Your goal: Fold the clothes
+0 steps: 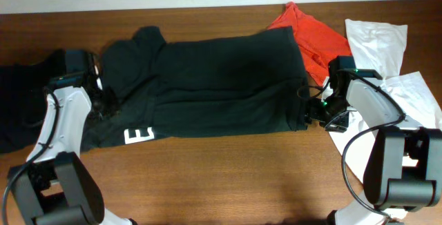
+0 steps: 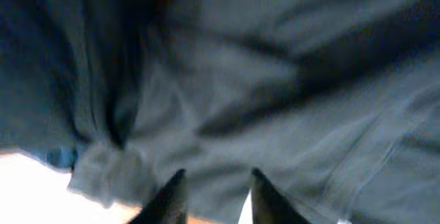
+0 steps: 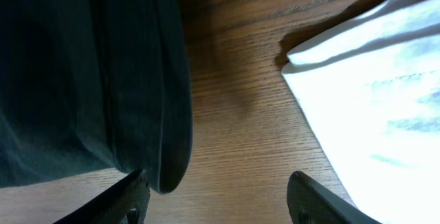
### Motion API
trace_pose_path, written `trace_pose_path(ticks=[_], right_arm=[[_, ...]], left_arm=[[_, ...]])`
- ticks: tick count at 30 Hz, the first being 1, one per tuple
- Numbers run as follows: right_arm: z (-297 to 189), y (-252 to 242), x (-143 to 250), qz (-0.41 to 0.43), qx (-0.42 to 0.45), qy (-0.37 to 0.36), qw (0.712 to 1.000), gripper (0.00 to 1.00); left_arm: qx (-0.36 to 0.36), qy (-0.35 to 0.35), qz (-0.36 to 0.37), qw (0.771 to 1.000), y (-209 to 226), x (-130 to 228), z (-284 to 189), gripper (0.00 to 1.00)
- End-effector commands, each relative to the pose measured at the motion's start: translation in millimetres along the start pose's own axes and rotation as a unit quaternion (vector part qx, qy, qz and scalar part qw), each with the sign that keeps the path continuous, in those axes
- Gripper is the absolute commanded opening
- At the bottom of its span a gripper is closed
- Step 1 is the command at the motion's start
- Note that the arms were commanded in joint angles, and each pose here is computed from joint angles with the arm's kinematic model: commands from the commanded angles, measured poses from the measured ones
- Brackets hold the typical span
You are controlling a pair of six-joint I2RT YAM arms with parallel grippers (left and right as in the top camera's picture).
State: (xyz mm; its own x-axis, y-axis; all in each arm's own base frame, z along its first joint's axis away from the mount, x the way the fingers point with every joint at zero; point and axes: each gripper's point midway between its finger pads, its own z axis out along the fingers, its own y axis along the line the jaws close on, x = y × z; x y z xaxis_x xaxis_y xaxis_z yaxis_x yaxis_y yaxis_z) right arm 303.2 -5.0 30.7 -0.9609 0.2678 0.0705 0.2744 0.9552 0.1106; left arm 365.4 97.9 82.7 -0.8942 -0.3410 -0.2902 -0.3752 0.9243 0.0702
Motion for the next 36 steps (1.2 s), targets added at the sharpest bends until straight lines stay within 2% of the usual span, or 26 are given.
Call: trace_pose_path(ticks=[1,3,7,12,20,24,26,29,33,36], right_arm=[[0,-2,-1,0.005,-0.001,0.001,1.000,0.68],[0,-2,0,0.005,0.000,0.002,1.000,0.68],[0,-2,1,0.006,0.000,0.005,1.000,0.68],[0,-3,4,0.007,0.001,0.011,1.000,0.68],[0,-3,6,0.007,0.002,0.015,1.000,0.68],[0,-3,6,0.007,0.002,0.015,1.000,0.68],[0,-3,6,0.007,0.002,0.015,1.000,0.68],[0,-3,8,0.008,0.002,0.020,1.000,0.68],[0,-4,11,0.008,0.003,0.024,1.000,0.69],[0,5,7,0.004,-0.021,0.018,1.000,0.68]], left_arm=[[0.010,-0.035,-0.019,0.999,12,-24,4,0.10],[0.011,-0.041,-0.033,0.999,23,-32,17,0.07],[0.018,-0.029,-0.069,0.997,52,-34,49,0.06],[0.021,0.004,-0.112,0.993,83,-22,91,0.06],[0.004,-0.024,-0.160,0.987,133,-39,81,0.06],[0.048,-0.031,-0.131,0.990,110,-54,69,0.07],[0.066,-0.021,-0.113,0.991,92,-54,63,0.17],[0.080,-0.005,-0.078,0.994,65,-53,51,0.23],[0.091,0.011,-0.043,0.995,33,-45,29,0.23],[0.098,0.050,-0.017,0.994,6,-24,19,0.23]])
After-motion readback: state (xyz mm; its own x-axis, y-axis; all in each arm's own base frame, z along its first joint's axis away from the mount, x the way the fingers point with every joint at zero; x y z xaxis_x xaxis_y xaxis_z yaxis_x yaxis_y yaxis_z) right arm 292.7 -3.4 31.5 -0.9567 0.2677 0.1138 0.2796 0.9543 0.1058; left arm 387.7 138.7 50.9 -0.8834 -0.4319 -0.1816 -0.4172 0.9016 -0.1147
